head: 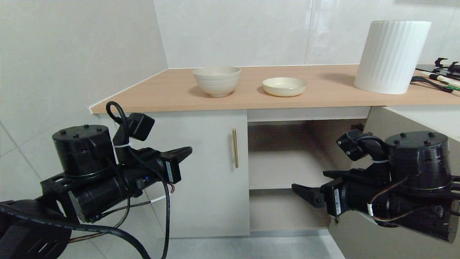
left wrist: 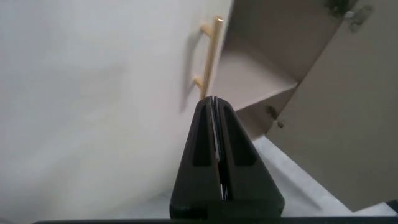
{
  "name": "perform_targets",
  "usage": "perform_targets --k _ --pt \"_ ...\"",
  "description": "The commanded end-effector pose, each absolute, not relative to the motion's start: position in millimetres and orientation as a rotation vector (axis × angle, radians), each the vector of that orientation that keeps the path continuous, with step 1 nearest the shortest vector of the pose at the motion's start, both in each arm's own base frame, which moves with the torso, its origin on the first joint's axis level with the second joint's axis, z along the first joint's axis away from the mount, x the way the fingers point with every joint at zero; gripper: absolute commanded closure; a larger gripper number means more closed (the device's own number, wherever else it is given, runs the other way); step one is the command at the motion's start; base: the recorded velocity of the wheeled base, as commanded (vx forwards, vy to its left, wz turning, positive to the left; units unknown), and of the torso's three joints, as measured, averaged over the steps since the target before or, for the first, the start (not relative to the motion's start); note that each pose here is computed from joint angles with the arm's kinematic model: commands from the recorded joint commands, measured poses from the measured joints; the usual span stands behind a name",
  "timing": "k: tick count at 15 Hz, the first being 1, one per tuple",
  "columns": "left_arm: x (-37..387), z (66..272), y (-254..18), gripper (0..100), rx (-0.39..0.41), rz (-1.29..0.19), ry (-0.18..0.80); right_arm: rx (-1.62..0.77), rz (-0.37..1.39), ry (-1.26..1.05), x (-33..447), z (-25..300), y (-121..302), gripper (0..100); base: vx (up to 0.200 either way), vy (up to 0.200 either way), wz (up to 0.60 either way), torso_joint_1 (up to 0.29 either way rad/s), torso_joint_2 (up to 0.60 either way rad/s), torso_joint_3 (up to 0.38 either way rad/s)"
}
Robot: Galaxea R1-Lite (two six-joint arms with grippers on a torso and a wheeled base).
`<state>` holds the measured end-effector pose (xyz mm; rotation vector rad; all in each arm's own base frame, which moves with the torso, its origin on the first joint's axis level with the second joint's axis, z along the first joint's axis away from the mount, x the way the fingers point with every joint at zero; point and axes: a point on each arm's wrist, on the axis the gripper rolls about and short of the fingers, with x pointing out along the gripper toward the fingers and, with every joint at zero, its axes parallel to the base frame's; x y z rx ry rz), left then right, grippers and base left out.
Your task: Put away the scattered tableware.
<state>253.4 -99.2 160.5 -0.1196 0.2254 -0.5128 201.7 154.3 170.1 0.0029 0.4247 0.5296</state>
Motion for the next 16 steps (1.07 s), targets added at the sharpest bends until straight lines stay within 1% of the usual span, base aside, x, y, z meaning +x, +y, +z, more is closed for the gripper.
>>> perform_targets --k 1,3,5,14,16 --pt "249.6 166.7 -97.7 100 -0.120 -0.514 0.216 0.009 0.533 0.410 198.5 174.3 151.9 0 0.200 0.000 0.00 0.002 0.00 0.002" --pt "248.5 167.9 -97.3 100 -0.121 -0.514 0.215 0.011 0.541 0.403 195.5 176.3 150.1 0 0.200 0.000 0.00 0.005 0.00 0.000" --pt "248.1 167.1 -97.2 100 -0.120 -0.516 0.218 -0.010 0.560 0.411 192.0 171.4 147.9 0 0.200 0.000 0.00 0.005 0.00 0.002" --pt "245.3 171.3 -96.2 100 -0.127 -0.518 0.202 -0.041 0.572 0.390 186.4 173.6 143.2 0 0.000 0.000 0.00 0.000 0.00 0.000" --pt "245.3 170.4 -96.2 100 -0.126 -0.518 0.207 -0.040 0.573 0.382 184.6 175.3 141.8 0 0.000 0.000 0.00 0.022 -0.20 -0.183"
